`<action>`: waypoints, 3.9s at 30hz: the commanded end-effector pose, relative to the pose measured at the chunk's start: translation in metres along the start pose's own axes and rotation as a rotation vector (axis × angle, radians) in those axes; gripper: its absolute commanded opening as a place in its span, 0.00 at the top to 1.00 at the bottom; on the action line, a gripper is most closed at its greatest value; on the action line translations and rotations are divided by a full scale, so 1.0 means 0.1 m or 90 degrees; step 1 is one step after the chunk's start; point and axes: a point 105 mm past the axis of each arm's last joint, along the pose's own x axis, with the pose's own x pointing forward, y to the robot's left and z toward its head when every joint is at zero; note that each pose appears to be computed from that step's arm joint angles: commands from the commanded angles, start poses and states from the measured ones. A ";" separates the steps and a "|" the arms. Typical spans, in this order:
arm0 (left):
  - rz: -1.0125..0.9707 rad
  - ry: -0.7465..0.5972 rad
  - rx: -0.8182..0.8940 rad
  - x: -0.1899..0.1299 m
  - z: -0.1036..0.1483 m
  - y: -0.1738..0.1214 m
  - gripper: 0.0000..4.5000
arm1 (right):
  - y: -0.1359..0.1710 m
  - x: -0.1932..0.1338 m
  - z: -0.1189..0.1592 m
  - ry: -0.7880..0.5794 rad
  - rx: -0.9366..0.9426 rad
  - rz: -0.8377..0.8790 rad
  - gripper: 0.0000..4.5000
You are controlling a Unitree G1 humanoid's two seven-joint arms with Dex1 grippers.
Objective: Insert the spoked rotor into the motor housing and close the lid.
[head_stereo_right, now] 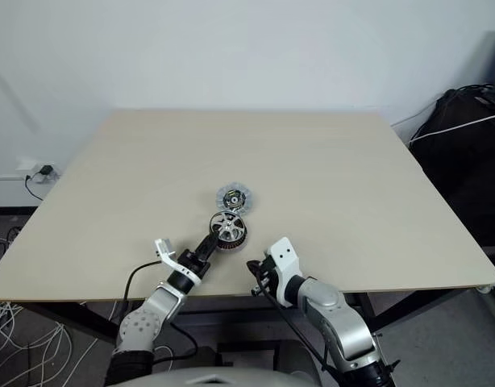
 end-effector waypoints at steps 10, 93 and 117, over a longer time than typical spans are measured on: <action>-0.033 0.020 -0.041 0.23 -0.17 -0.13 0.91 | -0.01 -0.01 0.16 -0.035 -0.026 -0.003 1.00; 0.051 -0.084 0.744 -0.52 0.10 -0.14 0.36 | -0.11 1.05 0.80 -0.125 -0.145 -0.089 1.00; 0.036 -0.056 0.740 -0.48 0.04 -0.05 0.90 | 0.05 0.82 0.83 -0.038 -0.321 0.066 1.00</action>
